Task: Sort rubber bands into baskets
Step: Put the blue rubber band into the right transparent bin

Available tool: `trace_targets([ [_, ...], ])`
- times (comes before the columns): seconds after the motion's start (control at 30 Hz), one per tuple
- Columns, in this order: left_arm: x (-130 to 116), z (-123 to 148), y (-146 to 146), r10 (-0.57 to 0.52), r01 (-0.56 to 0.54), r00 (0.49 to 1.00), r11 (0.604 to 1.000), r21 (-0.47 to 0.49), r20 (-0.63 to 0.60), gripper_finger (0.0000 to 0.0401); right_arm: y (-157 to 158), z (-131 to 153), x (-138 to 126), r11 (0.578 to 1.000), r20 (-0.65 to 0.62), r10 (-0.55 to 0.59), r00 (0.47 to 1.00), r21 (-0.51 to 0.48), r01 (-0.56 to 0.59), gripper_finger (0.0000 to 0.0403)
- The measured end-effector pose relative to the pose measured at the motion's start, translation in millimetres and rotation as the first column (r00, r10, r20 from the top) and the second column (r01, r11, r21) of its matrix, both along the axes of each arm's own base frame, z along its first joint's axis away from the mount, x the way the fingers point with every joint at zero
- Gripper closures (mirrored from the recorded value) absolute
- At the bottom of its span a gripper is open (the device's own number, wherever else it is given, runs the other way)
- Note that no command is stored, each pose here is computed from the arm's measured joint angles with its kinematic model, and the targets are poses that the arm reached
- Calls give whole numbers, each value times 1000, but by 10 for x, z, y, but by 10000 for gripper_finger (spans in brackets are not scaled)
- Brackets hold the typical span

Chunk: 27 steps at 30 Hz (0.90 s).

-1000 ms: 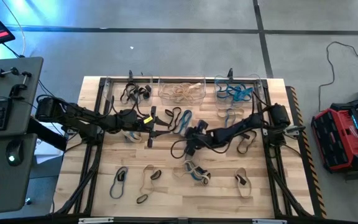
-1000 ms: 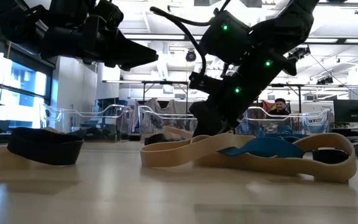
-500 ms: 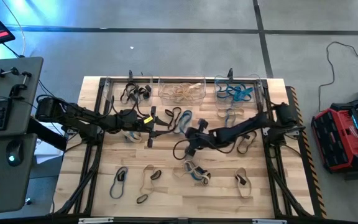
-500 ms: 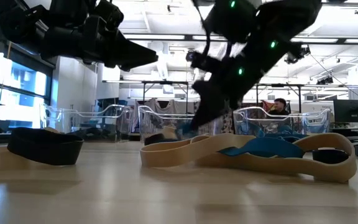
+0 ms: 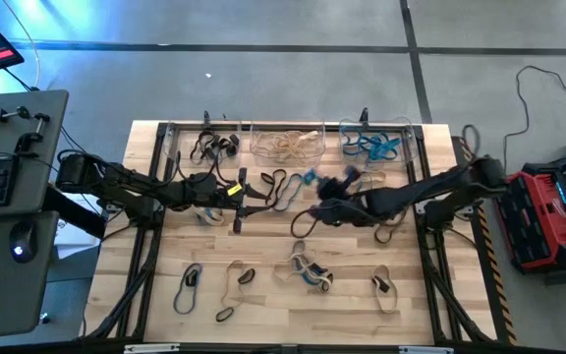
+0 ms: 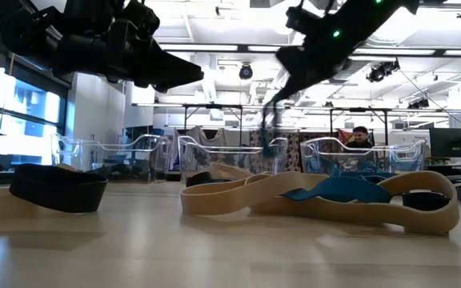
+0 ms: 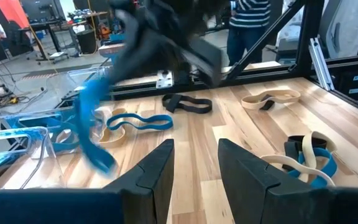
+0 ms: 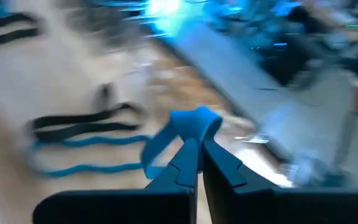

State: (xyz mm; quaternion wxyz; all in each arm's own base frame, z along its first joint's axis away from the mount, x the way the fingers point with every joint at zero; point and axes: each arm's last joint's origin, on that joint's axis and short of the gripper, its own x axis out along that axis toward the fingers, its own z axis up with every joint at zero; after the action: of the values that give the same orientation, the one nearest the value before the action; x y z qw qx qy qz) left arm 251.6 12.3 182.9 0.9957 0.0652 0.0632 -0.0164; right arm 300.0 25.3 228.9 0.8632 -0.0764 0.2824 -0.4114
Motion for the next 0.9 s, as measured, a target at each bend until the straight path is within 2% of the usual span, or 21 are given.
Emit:
trace_targets([
  [0.17,0,-5,0,1,-1,1000,1000,-1,-4,286,-137,206,-319,980,35,-184,982,-74,186,402],
  [0.33,0,-4,0,0,0,1000,1000,0,-4,286,-330,281,-594,931,31,-339,940,-129,340,402],
  [0.63,0,-4,0,1,-1,1000,1000,-5,-4,286,-793,222,-860,806,-32,-584,811,-139,575,403],
  [0.9,0,-5,0,1,-1,1000,1000,-6,-5,286,-1117,194,-1000,715,-107,-699,707,-144,685,403],
])
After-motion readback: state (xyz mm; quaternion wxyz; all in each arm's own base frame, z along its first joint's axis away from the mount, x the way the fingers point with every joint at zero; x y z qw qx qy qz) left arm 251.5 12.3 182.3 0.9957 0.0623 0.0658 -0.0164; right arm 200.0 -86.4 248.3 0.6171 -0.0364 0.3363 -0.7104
